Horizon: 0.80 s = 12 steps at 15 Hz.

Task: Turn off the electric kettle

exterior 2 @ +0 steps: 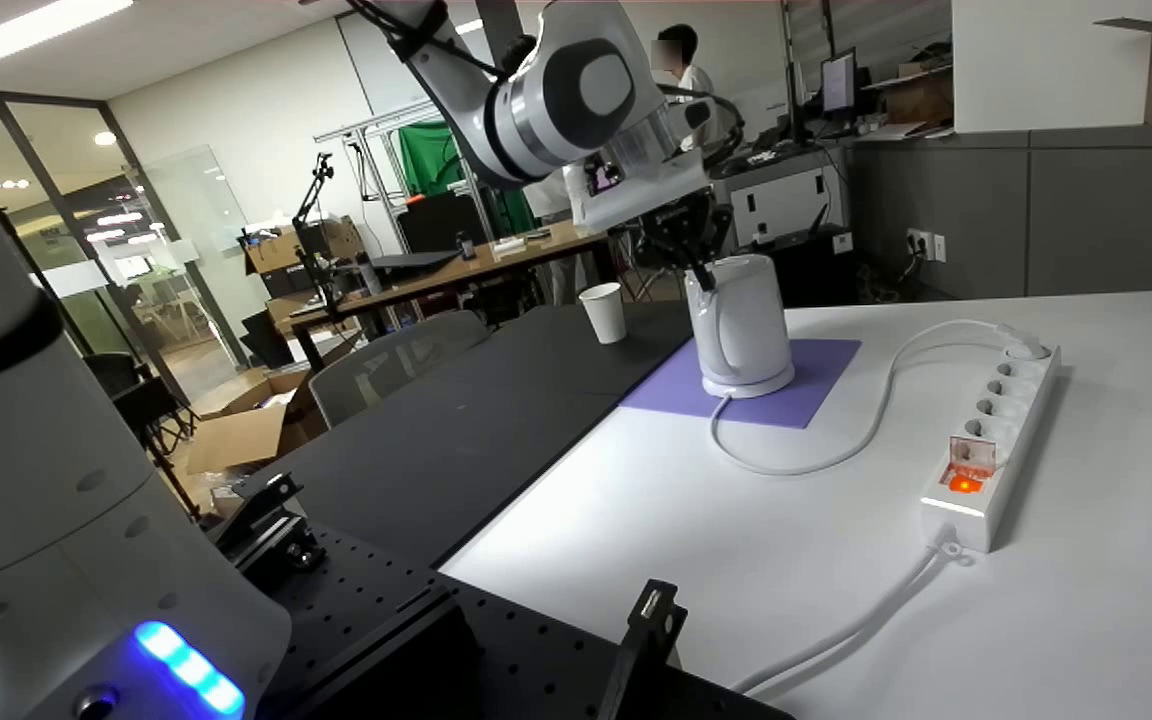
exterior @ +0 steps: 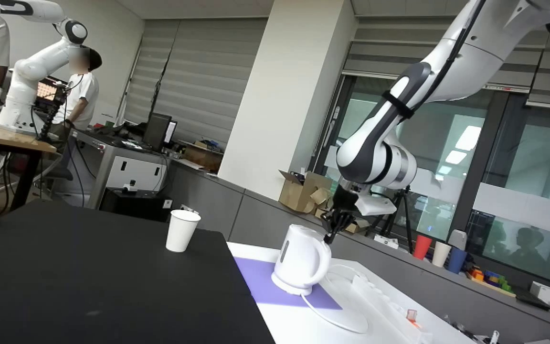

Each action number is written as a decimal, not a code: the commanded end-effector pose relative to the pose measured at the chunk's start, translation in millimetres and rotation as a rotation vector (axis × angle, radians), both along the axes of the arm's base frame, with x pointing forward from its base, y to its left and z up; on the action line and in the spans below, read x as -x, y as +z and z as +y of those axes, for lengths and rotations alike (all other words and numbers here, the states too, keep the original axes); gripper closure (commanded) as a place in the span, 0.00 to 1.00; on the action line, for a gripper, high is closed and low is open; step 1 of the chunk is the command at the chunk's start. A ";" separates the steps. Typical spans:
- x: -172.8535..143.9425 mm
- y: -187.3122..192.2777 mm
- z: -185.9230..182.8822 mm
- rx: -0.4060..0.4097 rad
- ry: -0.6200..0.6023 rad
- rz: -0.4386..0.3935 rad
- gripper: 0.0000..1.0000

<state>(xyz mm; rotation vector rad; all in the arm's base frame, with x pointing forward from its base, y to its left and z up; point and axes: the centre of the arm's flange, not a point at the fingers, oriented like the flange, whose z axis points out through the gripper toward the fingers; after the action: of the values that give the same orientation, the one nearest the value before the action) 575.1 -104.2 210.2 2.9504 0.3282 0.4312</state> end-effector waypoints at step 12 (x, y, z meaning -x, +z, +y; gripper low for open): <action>-7.9 -2.3 -4.8 -0.021 -0.069 -0.216 1.00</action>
<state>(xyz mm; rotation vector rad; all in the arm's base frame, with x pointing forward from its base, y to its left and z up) 582.6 -106.9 208.3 2.8840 0.2475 0.7108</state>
